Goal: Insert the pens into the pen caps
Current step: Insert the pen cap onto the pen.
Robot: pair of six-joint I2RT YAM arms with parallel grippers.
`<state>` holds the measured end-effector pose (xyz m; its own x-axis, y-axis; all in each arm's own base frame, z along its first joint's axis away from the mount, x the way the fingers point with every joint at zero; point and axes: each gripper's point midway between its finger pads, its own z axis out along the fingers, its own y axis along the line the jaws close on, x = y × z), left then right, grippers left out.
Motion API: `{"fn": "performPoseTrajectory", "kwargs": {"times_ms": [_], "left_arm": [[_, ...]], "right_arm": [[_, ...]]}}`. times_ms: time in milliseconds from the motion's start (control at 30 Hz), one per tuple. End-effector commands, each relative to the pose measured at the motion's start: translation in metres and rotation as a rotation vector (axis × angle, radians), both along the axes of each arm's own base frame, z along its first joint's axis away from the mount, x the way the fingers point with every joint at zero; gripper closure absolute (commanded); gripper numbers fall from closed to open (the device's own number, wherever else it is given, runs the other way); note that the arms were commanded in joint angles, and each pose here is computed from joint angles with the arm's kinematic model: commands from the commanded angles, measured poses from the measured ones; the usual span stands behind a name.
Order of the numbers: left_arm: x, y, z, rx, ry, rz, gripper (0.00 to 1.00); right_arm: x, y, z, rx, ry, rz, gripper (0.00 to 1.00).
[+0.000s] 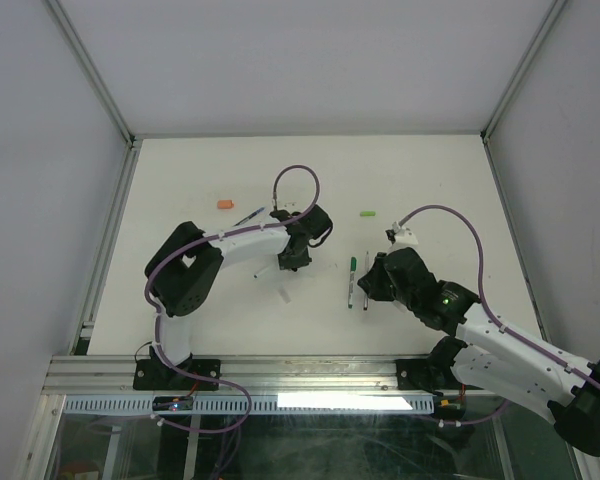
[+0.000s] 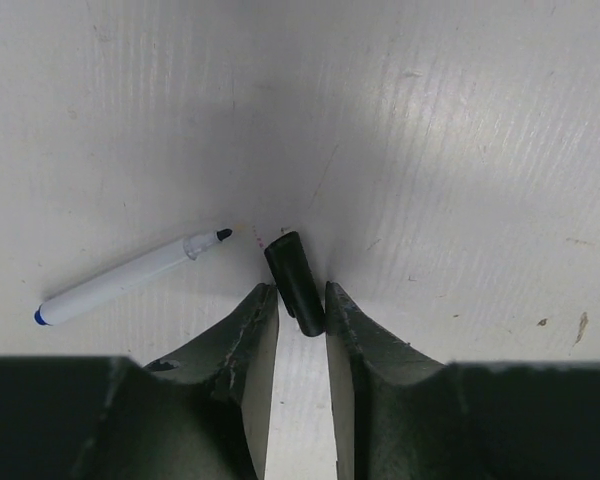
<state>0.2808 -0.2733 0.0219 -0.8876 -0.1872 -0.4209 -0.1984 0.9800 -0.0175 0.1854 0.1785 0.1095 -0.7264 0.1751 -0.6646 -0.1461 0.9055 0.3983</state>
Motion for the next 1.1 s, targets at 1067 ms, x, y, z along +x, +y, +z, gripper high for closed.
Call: {"fn": "performPoseTrajectory", "kwargs": {"times_ms": [1067], "left_arm": [[0.018,0.004,-0.006,0.047,-0.019,-0.246,0.72]], "right_arm": [[0.009,0.004,0.013,0.034,-0.041,-0.017,1.0]]}}
